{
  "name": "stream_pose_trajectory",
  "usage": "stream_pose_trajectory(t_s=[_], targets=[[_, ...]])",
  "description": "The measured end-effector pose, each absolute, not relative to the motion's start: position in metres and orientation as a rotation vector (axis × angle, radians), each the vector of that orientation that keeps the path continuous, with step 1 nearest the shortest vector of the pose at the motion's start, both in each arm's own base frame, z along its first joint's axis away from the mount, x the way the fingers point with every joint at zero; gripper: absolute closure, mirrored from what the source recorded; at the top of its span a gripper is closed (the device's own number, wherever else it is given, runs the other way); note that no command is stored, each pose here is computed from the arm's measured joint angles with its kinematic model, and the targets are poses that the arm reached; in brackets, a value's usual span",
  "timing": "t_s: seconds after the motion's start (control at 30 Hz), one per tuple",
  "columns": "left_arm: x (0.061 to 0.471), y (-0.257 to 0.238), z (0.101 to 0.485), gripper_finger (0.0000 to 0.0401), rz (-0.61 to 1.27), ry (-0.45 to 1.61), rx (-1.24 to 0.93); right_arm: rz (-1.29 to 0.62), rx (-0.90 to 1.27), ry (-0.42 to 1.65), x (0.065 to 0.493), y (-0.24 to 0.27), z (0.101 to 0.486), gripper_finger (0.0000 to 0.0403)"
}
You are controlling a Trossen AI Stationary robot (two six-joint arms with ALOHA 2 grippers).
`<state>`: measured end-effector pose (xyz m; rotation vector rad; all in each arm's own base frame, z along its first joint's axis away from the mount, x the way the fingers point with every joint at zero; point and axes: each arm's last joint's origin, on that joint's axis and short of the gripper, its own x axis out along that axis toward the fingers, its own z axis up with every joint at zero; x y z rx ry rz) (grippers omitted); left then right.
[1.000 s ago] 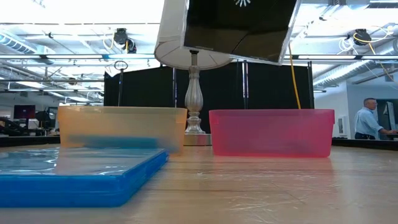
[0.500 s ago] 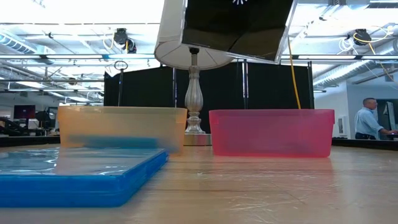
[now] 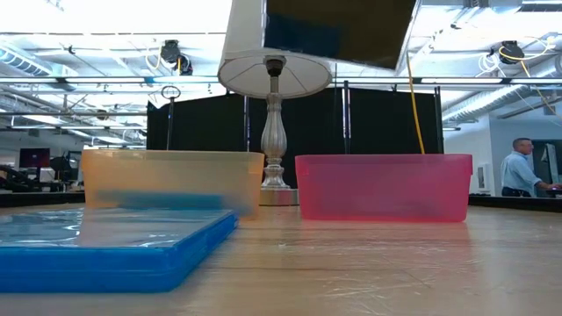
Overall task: Pick & place jewel cases by type
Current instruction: Put the black CD case into the red bin
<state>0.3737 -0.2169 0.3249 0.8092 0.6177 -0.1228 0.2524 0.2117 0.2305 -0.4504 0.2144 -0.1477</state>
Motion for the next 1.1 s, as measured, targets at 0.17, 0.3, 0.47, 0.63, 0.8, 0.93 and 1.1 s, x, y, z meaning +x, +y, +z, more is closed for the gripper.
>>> stream_pose_trajectory(t_s=[0.17, 0.3, 0.47, 0.63, 0.8, 0.93, 1.1], targets=[[0.367, -0.228, 0.326, 0.0364, -0.113, 0.603, 0.889, -0.127, -0.424, 0.151, 0.25, 0.218, 0.238, 0.0226], [0.36, -0.238, 0.326, 0.0353, -0.13, 0.584, 0.95, -0.168, -0.417, 0.089, 0.242, 0.227, 0.247, 0.0193], [0.35, -0.255, 0.333, 0.0364, -0.102, 0.519, 1.024, -0.151, -0.473, 0.044, 0.228, 0.24, 0.254, 0.018], [0.336, -0.275, 0.35, 0.0364, -0.157, 0.375, 1.053, -0.11, -0.489, -0.007, 0.212, 0.254, 0.261, 0.0186], [0.315, -0.295, 0.373, 0.0358, -0.226, 0.205, 1.084, -0.073, -0.566, -0.034, 0.194, 0.266, 0.264, 0.019], [0.299, -0.308, 0.391, 0.0364, -0.248, 0.074, 1.064, 0.015, -0.61, -0.086, 0.185, 0.274, 0.268, 0.019], [0.293, -0.316, 0.407, 0.0364, -0.34, -0.107, 1.023, 0.13, -0.681, -0.202, 0.191, 0.274, 0.273, 0.019]])
